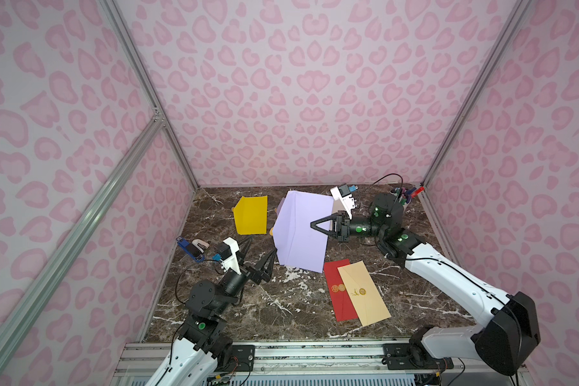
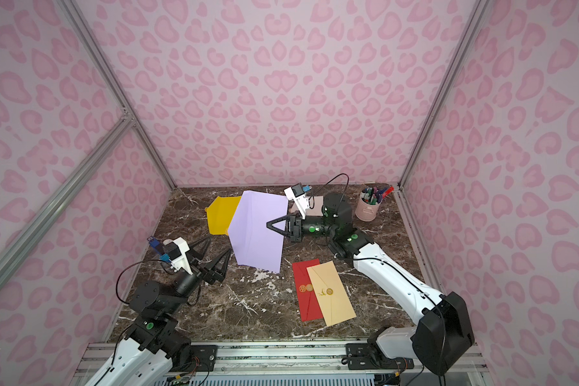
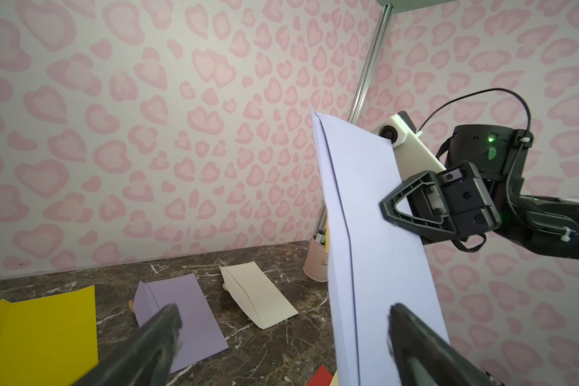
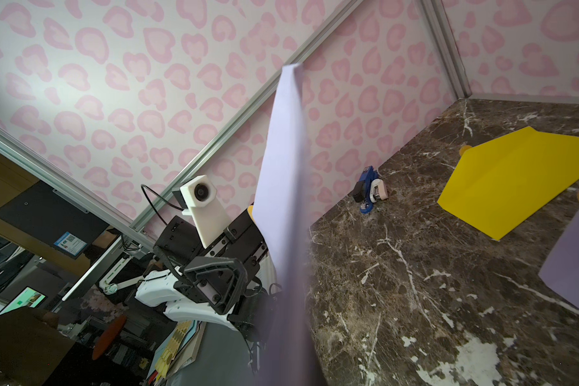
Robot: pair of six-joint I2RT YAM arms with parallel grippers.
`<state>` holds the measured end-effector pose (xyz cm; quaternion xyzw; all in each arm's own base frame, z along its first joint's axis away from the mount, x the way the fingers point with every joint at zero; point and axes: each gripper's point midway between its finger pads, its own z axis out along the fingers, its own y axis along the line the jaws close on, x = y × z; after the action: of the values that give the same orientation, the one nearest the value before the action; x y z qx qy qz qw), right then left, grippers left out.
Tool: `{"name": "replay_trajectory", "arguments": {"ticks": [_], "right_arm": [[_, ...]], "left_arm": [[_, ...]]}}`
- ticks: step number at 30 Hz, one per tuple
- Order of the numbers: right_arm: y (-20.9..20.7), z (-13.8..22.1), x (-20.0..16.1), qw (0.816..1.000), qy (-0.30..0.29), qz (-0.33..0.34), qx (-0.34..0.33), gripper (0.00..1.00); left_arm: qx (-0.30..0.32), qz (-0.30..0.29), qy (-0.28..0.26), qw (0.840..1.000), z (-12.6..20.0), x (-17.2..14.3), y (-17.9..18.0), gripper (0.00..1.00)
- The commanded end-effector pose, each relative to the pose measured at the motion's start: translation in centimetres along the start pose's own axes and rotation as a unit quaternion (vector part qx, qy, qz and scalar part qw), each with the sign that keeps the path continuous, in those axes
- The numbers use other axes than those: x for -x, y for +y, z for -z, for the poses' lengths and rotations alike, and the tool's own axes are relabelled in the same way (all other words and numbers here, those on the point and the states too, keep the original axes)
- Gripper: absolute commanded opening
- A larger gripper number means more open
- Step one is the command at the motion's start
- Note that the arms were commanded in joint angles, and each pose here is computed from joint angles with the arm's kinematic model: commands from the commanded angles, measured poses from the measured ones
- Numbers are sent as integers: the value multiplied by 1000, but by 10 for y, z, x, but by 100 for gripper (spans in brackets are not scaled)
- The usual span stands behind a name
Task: Open the envelope
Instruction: Place the envelope at the center of the board.
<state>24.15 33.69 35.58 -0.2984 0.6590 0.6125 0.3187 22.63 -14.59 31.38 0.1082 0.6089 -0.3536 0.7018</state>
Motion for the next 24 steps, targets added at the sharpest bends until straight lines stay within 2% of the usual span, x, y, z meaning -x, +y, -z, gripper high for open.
{"name": "replay_trajectory", "arguments": {"ticks": [1, 5, 13, 18, 19, 24], "right_arm": [[11, 0, 5, 1000, -5, 9, 17, 0], [21, -5, 3, 999, -1, 18, 33, 0], [26, -13, -1, 999, 8, 21, 43, 0], [25, -14, -1, 999, 8, 23, 41, 0], [23, -14, -1, 999, 8, 23, 39, 0], [19, -14, -1, 999, 10, 23, 32, 0]], "left_arm": [[-45, -4, -14, 999, -4, 10, -16, 91], [-97, -1, -1, 995, -12, 8, -33, 78], [-198, 15, 37, 979, -23, 1, -64, 44], [-195, 15, 39, 980, -22, 0, -63, 13], [-191, 13, 37, 981, -22, 1, -62, 10], [-183, 10, 30, 983, -18, 4, -61, 10]]}}
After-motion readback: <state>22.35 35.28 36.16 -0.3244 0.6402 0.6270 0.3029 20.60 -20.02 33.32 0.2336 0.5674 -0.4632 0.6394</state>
